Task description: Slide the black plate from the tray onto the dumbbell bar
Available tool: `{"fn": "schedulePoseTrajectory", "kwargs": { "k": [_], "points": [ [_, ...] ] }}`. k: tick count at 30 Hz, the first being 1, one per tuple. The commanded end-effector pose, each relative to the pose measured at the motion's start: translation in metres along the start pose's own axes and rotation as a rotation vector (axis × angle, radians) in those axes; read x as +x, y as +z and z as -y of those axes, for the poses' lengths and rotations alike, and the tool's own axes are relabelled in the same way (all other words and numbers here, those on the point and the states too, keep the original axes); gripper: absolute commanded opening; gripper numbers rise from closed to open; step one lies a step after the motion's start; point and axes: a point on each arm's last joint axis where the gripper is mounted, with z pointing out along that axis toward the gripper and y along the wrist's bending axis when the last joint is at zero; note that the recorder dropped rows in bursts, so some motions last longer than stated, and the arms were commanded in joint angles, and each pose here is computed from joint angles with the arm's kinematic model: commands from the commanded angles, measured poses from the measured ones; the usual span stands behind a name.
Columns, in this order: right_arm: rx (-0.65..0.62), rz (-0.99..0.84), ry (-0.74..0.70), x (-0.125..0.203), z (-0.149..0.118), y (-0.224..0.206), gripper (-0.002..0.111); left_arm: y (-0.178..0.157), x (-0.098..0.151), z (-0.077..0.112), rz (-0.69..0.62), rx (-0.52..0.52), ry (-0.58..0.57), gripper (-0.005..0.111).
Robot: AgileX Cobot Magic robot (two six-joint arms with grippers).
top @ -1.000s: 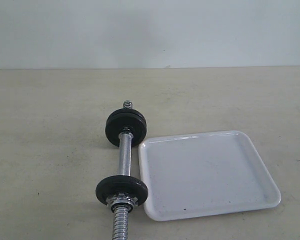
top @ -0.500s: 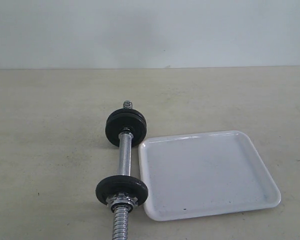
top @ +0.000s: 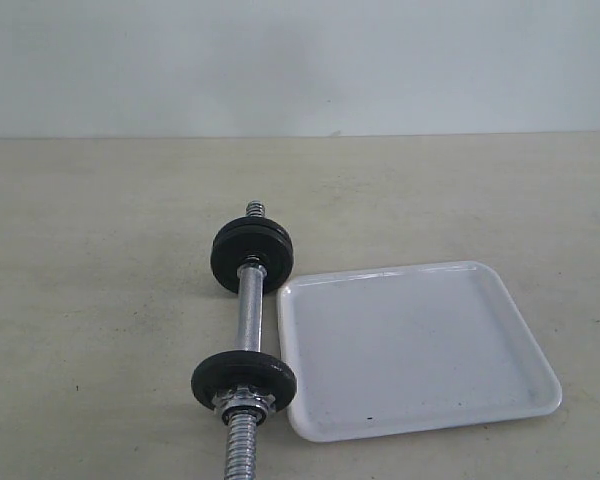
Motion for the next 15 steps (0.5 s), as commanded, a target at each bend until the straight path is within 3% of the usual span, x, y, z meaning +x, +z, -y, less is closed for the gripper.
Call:
{"fn": "schedulePoseTrajectory", "kwargs": {
  "k": [1, 15],
  "points": [
    [0.003, 0.015, 0.001, -0.0013, 0.0002, -0.0004, 0.0, 0.0002, 0.0009, 0.0001, 0.002, 0.0, -0.005, 0.004],
    [0.004, 0.009, 0.001, -0.0008, 0.0002, -0.0004, 0.0, 0.0002, 0.0009, 0.0001, 0.002, 0.0, -0.005, 0.004]
  ]
}}
